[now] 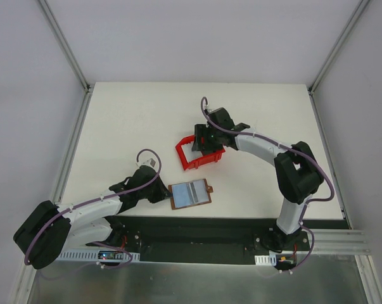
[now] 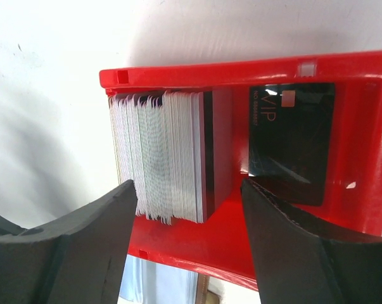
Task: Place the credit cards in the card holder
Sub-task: Pick up the credit card from the storage box.
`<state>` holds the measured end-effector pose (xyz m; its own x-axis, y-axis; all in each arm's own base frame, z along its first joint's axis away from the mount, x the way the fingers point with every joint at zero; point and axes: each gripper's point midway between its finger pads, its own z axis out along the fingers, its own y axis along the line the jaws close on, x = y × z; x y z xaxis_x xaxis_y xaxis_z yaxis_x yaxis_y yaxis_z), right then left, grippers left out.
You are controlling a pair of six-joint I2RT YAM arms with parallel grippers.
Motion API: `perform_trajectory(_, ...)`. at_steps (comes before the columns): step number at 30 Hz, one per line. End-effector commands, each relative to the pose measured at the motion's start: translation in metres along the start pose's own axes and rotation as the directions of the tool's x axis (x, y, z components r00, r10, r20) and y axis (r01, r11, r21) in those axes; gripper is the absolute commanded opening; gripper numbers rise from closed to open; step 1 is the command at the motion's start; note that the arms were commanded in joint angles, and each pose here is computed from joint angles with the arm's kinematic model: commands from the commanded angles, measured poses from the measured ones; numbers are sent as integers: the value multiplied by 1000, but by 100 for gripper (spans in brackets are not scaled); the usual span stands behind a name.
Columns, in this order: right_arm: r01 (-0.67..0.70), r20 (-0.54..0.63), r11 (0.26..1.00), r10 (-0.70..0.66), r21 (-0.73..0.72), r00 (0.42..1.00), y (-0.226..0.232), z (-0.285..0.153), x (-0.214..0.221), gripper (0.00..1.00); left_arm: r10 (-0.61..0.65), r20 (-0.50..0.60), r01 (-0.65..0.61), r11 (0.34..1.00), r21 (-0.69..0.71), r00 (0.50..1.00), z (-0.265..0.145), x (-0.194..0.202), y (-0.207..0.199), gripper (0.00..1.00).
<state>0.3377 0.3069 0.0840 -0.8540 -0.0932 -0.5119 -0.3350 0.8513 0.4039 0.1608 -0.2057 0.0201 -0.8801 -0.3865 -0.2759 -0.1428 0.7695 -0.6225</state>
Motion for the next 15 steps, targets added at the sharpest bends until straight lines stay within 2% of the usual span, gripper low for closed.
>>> perform_trajectory(1,-53,32,998,54,-17,998,11,4,2,70,-2,23,2,1000,-4,1000,0,-9,-4,0)
perform_trajectory(9,-99,107,995,96,24,990,21,5,3,71,-1,20,1,1000,-2,1000,-1,-7,-2,0)
perform_trajectory(15,-71,133,996,62,59,989,18,3,-5,73,-1,24,1,1000,1,1000,-1,-7,-2,0)
